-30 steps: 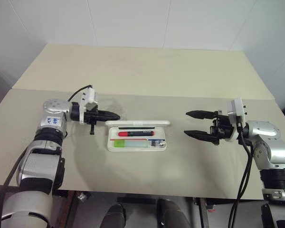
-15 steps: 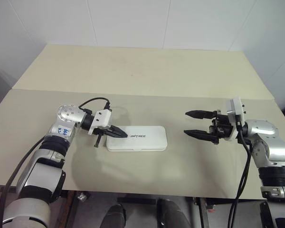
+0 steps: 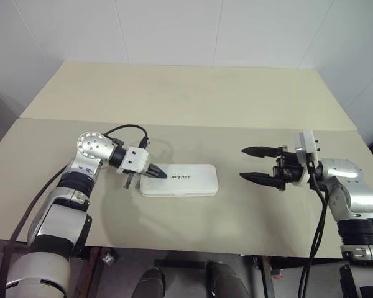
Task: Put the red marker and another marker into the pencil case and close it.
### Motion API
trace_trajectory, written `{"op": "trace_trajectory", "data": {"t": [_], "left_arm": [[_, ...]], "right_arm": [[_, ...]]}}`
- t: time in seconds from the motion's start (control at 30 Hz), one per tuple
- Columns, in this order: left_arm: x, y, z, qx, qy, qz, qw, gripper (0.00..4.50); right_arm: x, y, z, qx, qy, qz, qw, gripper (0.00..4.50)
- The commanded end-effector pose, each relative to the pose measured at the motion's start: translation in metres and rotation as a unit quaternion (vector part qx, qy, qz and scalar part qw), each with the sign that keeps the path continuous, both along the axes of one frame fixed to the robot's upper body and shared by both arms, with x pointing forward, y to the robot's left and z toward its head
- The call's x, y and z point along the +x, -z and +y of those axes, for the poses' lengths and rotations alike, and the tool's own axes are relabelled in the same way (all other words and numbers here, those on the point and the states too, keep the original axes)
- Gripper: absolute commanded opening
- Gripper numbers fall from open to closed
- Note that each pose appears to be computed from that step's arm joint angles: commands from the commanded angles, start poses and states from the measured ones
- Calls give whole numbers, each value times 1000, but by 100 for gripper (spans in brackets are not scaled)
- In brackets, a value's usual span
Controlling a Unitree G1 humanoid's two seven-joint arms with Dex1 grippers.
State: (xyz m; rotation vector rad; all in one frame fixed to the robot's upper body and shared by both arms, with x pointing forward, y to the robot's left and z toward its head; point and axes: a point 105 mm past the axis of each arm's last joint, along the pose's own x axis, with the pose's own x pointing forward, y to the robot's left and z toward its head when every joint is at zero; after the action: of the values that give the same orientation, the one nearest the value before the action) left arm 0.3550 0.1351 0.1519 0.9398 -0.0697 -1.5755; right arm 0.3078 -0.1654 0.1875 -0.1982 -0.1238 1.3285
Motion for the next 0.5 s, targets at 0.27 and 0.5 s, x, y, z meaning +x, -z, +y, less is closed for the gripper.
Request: {"op": "trace_trajectory", "data": {"t": [0.27, 0.5], "left_arm": [[-27, -64, 46, -246, -48, 13, 968, 92], [-67, -74, 68, -292, -63, 49, 953, 323]], "right_arm": [[-1, -8, -5, -15, -8, -22, 1000, 450], [11, -14, -2, -26, -21, -29, 999, 450]]}}
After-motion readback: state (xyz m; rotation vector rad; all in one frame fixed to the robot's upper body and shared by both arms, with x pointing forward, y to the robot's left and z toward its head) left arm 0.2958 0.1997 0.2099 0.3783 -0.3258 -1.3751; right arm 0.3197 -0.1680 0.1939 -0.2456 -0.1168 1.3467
